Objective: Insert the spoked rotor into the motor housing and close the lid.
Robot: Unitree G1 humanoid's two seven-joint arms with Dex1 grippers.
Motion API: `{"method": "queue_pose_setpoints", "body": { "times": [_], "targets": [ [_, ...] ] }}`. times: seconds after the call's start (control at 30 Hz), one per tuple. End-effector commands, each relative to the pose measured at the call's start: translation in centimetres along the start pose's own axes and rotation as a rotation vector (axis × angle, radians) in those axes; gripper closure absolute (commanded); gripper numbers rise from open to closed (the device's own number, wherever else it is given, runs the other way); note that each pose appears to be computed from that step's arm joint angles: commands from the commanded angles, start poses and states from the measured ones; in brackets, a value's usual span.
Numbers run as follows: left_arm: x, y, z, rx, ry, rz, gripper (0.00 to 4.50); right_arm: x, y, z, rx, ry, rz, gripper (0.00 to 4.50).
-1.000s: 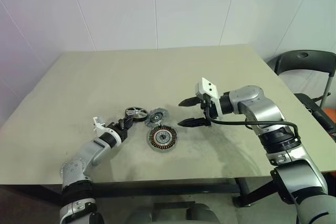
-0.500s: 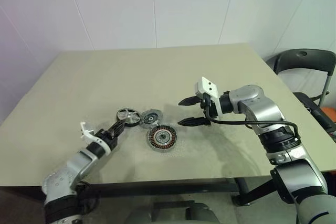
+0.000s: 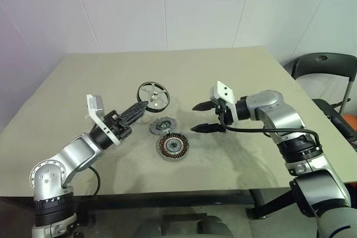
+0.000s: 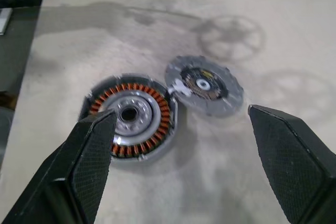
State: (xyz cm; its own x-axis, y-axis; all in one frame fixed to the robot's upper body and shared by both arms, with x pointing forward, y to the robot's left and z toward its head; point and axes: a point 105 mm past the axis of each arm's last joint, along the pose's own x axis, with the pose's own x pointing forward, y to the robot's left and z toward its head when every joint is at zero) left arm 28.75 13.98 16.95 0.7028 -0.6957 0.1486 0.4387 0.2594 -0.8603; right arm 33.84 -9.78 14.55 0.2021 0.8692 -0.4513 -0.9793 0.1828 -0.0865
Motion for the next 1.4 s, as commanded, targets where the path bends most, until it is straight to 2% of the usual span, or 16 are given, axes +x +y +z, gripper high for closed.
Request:
{"method": "queue_pose_setpoints", "body": {
  "times": [0.03, 0.13, 0.33, 0.67, 1.17, 1.4],
  "targets": [
    [0.7, -1.1, -1.0, 0.008, 0.067, -0.054, 4.13, -1.4, -0.8, 0.6, -0.029, -0.015, -0.043, 0.31],
    [0.7, -0.2, -2.3, -0.015, 0.128, -0.035, 4.13, -2.5, -1.5, -0.1, -0.020, 0.013, -0.081, 0.31],
    [0.7, 0.8, -3.4, -0.041, 0.170, -0.010, 4.13, -4.2, -2.5, -1.1, -0.005, 0.039, -0.129, 0.31],
    [-0.1, 2.7, -5.6, -0.082, 0.256, 0.042, 4.13, -3.5, -1.5, -2.3, 0.024, 0.038, -0.109, 0.31],
    [-0.6, 3.8, -6.6, -0.085, 0.286, 0.072, 4.13, -3.4, -0.6, -2.5, 0.042, 0.041, -0.088, 0.31],
    [-0.6, 4.3, -6.2, -0.087, 0.273, 0.079, 4.13, -3.1, -0.7, -2.1, 0.034, 0.037, -0.083, 0.31]
  ]
}}
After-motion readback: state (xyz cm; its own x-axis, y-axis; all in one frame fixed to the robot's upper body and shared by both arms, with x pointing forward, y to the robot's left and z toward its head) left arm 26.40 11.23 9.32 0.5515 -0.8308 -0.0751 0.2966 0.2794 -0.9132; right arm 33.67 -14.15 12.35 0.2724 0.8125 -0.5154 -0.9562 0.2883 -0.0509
